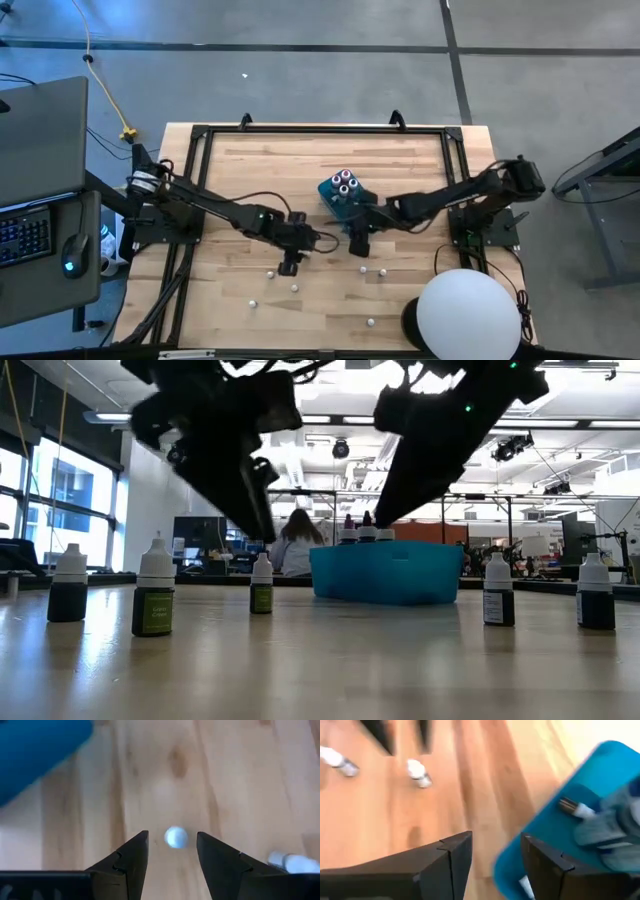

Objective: Pick & Place food coloring
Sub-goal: Put the top small green food coloring bottle into the blue container

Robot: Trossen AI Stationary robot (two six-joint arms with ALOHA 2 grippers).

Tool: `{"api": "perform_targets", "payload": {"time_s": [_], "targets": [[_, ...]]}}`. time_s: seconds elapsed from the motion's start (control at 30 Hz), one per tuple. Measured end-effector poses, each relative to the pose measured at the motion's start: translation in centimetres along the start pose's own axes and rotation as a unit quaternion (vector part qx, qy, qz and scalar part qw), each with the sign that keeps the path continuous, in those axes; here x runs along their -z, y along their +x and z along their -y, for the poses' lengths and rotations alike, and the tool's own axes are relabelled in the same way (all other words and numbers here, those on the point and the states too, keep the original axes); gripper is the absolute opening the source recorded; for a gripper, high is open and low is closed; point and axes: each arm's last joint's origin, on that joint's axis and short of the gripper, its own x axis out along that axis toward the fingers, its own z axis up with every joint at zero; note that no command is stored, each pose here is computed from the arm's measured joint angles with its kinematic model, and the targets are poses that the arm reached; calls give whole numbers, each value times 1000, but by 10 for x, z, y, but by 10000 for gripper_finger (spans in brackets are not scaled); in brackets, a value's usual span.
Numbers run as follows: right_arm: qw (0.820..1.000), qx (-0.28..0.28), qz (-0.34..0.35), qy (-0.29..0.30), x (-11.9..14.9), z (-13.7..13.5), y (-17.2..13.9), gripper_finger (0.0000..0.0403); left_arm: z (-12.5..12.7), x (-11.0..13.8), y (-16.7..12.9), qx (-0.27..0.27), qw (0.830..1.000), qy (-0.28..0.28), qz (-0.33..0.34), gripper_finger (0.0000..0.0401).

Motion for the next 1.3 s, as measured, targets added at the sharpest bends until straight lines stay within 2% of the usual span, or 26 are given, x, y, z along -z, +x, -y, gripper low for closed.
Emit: {"api": "perform_targets", "payload": {"time_s": [0.07,0.3,0.57,0.77,0.9,1.0,1.2,1.3], "targets": [[1000,-4,4,-8,2,-8,-1,158,0,-3,3,-7,1000,-5,9,165],[999,6,23,-25,4,-22,-5,158,1,6,22,1,1000,-2,-27,165],[999,6,22,-24,4,-22,-5,158,1,4,22,6,1000,-3,-21,165],[999,7,23,-25,4,-22,-5,158,4,5,22,44,999,-3,-26,165],[999,7,23,-24,4,-22,-5,158,0,11,42,44,998,-8,-47,162],[999,7,23,-24,4,-22,-5,158,0,8,46,48,998,-11,-36,140],[999,7,23,-25,4,-22,-5,158,-9,12,55,48,997,-25,-47,73],[999,7,22,-25,4,-22,-5,158,-13,11,55,56,997,-31,-46,56]]}}
